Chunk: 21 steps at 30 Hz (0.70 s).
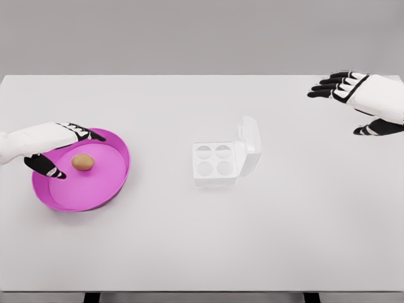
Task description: Pack egg into the box and close the box lid
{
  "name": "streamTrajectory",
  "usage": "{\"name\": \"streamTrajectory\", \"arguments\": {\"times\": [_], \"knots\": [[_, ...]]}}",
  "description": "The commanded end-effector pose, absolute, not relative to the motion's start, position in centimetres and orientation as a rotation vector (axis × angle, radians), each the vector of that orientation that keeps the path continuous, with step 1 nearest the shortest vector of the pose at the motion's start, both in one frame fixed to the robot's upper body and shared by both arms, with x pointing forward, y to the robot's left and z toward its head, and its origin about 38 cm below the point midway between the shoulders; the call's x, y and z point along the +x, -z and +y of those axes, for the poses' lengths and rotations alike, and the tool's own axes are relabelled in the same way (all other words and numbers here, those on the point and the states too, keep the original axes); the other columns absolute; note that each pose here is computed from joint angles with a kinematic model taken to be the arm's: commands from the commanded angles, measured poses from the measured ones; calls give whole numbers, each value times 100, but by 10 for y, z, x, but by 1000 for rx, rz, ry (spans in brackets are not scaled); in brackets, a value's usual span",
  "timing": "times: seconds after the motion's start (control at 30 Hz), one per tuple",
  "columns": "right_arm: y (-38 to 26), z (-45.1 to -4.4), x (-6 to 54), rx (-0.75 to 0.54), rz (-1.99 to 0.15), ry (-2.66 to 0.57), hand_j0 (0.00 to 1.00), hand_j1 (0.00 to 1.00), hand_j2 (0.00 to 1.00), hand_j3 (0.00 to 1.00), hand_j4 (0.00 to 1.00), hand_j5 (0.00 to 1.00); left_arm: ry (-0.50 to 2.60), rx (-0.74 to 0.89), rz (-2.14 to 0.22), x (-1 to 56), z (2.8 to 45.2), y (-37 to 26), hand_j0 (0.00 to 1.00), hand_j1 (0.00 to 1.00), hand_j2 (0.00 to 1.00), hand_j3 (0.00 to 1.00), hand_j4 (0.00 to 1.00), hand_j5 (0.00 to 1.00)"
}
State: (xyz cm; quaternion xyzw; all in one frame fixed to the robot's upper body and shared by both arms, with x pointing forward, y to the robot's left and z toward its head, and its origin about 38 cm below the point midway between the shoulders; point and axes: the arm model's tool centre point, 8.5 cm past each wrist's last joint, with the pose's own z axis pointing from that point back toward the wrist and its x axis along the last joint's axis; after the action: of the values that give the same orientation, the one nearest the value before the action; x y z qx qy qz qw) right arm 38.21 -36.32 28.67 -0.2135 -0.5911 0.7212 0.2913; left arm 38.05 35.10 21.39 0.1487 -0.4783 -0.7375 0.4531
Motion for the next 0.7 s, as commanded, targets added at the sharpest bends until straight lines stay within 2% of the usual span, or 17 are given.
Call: {"name": "streamTrajectory", "arguments": {"times": [0.0,0.47,0.67], "knots": [[-288,-364,382,-570,-1581,-1915,100,100,100,100,100,100,1831,384,-1167,381,352,-213,83,83,83,83,83,83],[-283,-377,377,-577,-1499,-1947,100,100,100,100,100,100,1838,431,-1113,384,348,-197,82,82,82,82,82,82],[-260,-382,372,-593,-1384,-2000,100,100,100,100,100,100,1841,407,-1108,383,340,-187,81,81,81,81,81,81]]}}
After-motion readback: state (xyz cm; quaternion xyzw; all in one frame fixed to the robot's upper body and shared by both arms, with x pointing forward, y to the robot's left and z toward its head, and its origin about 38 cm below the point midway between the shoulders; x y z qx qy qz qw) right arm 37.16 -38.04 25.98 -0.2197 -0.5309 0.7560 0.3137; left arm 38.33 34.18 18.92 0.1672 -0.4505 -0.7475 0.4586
